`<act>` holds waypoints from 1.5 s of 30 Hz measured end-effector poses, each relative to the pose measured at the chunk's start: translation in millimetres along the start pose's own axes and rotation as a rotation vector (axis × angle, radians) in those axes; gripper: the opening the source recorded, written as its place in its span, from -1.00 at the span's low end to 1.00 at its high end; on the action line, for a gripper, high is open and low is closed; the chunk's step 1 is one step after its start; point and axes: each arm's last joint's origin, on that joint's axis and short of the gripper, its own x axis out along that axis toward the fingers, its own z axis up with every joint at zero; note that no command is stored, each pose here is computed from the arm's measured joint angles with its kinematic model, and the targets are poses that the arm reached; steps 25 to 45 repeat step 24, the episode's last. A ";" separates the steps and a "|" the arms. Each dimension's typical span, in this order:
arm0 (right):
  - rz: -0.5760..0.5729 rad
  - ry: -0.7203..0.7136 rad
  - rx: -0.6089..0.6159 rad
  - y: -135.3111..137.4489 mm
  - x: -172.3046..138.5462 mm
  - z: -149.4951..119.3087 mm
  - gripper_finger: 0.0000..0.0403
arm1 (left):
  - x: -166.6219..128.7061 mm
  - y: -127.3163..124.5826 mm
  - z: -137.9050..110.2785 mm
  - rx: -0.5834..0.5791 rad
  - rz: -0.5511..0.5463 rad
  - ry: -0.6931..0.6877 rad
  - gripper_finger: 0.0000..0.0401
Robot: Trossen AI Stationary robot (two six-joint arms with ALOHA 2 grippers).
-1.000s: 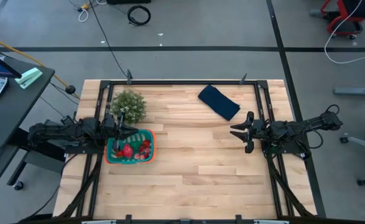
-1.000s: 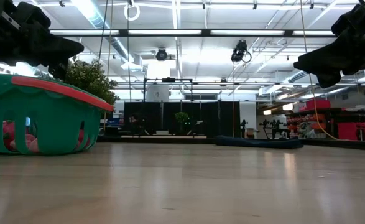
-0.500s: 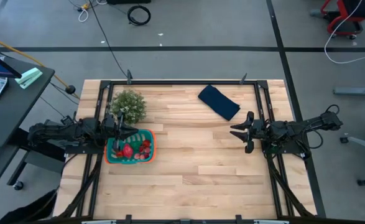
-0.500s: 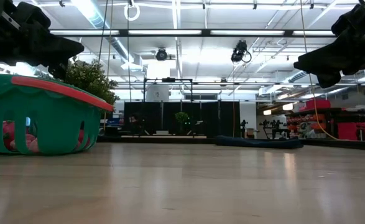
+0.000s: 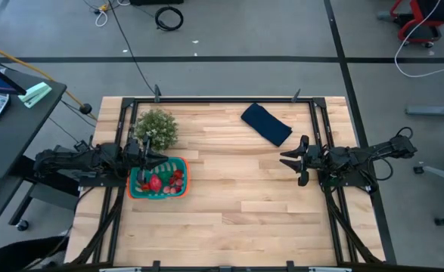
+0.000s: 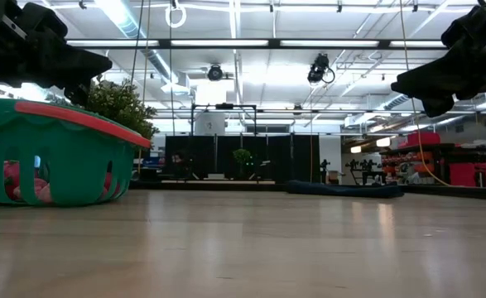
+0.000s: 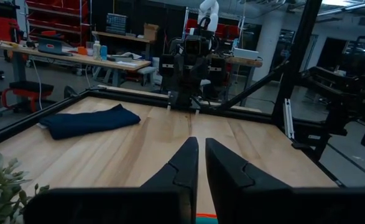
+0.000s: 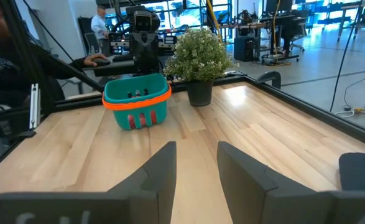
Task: Pick and placing Produce into tupperware
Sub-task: Return to Home Position
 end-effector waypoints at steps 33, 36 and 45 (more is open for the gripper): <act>0.000 0.000 0.000 0.0 0.0 0.0 -0.38 | 0.0 0.0 0.0 0.000 0.000 0.000 -0.81; 0.000 0.000 0.000 0.0 0.0 0.0 -0.38 | 0.0 0.0 0.0 0.000 0.000 0.000 -0.81; 0.000 0.000 0.000 0.0 0.0 0.0 -0.38 | 0.0 0.0 0.0 0.000 0.000 0.000 -0.81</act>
